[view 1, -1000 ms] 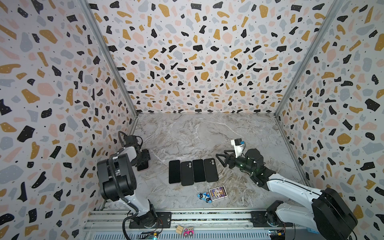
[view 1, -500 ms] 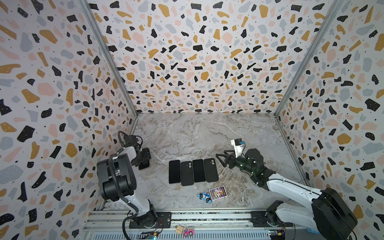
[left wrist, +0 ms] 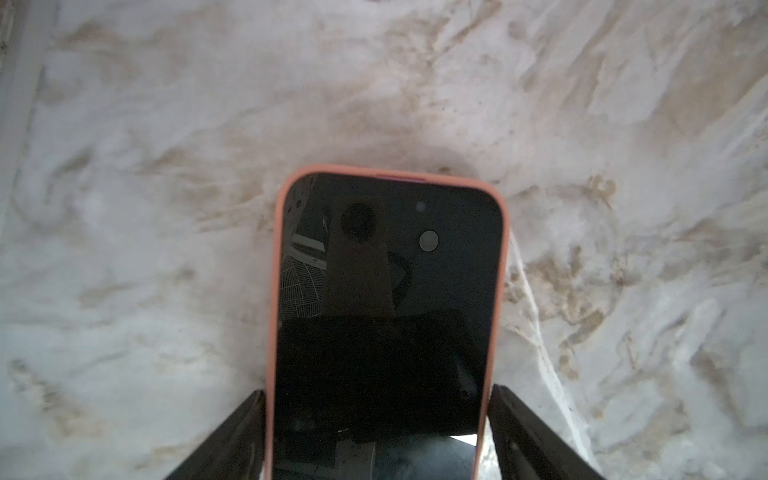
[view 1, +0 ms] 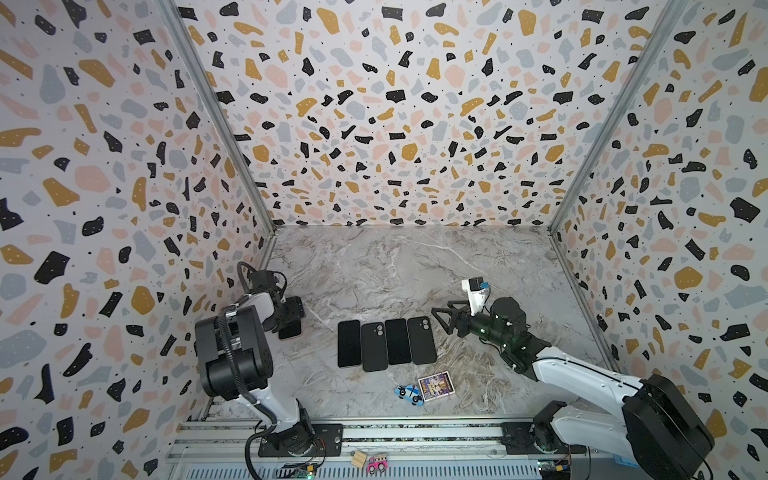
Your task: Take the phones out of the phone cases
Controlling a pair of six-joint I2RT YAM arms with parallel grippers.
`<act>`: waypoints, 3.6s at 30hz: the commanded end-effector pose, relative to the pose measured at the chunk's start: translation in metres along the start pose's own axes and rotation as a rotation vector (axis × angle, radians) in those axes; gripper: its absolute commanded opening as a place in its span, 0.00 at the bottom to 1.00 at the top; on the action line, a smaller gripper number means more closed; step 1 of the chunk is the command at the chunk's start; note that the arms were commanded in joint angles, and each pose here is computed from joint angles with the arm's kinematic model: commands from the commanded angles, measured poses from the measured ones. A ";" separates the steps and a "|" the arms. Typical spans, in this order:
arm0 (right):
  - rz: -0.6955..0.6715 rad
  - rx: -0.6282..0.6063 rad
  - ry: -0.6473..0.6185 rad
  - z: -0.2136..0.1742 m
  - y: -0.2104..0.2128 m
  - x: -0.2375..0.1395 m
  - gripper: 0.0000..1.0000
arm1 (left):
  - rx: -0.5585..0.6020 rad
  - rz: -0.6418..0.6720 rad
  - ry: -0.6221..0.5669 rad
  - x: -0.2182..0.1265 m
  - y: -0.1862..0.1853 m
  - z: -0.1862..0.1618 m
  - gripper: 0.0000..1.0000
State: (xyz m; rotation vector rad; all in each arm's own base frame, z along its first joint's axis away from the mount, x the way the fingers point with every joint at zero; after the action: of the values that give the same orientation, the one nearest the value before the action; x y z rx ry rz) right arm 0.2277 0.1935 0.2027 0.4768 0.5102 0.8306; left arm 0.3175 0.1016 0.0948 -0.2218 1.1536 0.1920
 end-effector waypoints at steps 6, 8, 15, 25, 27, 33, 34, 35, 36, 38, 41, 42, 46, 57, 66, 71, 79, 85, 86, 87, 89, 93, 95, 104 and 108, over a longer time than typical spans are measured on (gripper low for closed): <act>0.019 -0.013 -0.024 0.006 0.003 0.000 0.84 | -0.004 0.025 0.108 0.016 -0.001 -0.014 0.86; 0.019 -0.012 -0.022 0.006 0.002 0.000 0.84 | -0.002 0.037 0.111 0.017 0.000 -0.013 0.86; 0.026 -0.009 -0.024 0.007 0.003 0.001 0.84 | 0.038 0.076 0.147 0.024 -0.004 -0.013 0.86; 0.035 -0.003 -0.024 0.008 0.004 0.001 0.84 | 0.049 0.099 0.171 0.028 -0.005 -0.016 0.79; 0.036 -0.004 -0.029 0.009 0.005 0.001 0.84 | 0.047 0.075 0.173 0.029 -0.007 -0.017 0.75; 0.046 0.004 -0.034 0.011 0.008 -0.002 0.84 | 0.041 0.012 0.142 0.024 -0.014 -0.015 0.68; 0.050 0.005 -0.034 0.012 0.009 -0.002 0.84 | 0.038 -0.001 0.137 0.023 -0.015 -0.014 0.66; 0.055 0.007 -0.031 0.012 0.010 -0.003 0.84 | 0.035 -0.016 0.130 0.022 -0.016 -0.014 0.65; 0.061 0.009 -0.033 0.013 0.011 -0.004 0.84 | 0.033 -0.032 0.123 0.020 -0.018 -0.013 0.63; 0.075 0.014 -0.029 0.012 0.013 -0.004 0.84 | 0.027 -0.061 0.101 0.016 -0.021 -0.011 0.63; 0.102 0.018 -0.018 0.012 0.017 -0.004 0.84 | 0.015 -0.100 0.069 0.009 -0.025 -0.008 0.61; 0.119 0.017 -0.013 0.012 0.019 -0.003 0.84 | 0.012 -0.116 0.058 0.007 -0.027 -0.007 0.60; 0.185 0.008 0.009 0.011 0.030 0.001 0.84 | -0.006 -0.187 0.014 -0.002 -0.034 -0.003 0.58; 0.316 0.003 0.104 0.002 0.062 0.038 0.83 | -0.053 -0.358 -0.073 -0.019 -0.051 0.002 0.54; 0.398 0.025 0.194 -0.010 0.087 0.087 0.81 | -0.044 -0.428 -0.128 -0.038 -0.065 0.001 0.54; 0.419 0.057 0.239 -0.019 0.097 0.117 0.80 | -0.040 -0.484 -0.166 -0.052 -0.076 0.001 0.52; 0.452 0.102 0.283 -0.031 0.105 0.154 0.77 | -0.004 -0.557 -0.189 -0.069 -0.106 -0.011 0.50; 0.397 0.139 0.308 -0.043 0.099 0.171 0.74 | -0.007 -0.620 -0.258 -0.090 -0.132 -0.015 0.49; 0.388 0.145 0.308 -0.044 0.097 0.173 0.74 | -0.005 -0.632 -0.267 -0.094 -0.136 -0.016 0.48; 0.385 0.151 0.309 -0.046 0.096 0.174 0.74 | -0.004 -0.648 -0.278 -0.097 -0.141 -0.017 0.48; 0.389 0.159 0.309 -0.047 0.096 0.176 0.73 | -0.006 -0.669 -0.299 -0.103 -0.150 -0.018 0.48; 0.389 0.160 0.302 -0.048 0.097 0.176 0.72 | -0.002 -0.704 -0.317 -0.111 -0.166 -0.020 0.46; 0.385 0.161 0.298 -0.047 0.097 0.176 0.71 | -0.001 -0.718 -0.328 -0.113 -0.172 -0.023 0.45; 0.344 0.181 0.285 -0.046 0.093 0.179 0.50 | -0.007 -0.746 -0.340 -0.115 -0.181 -0.032 0.43; 0.336 0.191 0.282 -0.045 0.094 0.181 0.36 | -0.020 -0.777 -0.348 -0.115 -0.183 -0.037 0.43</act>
State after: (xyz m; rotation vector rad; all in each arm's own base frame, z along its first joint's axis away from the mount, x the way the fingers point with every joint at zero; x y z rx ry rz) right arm 0.2468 0.3923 0.1590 0.6149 0.8410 1.1712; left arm 0.2852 -0.0842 0.1822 -0.5854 0.7674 -0.3839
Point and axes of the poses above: each gripper's point midway between its finger pads, its own x axis out along the fingers, its own y axis along the line the jaws close on, z = x × y, the point moved 8 cm from there along -x, back along the fingers, and after that the axes turned 5 degrees about x, right-handed, at the moved point
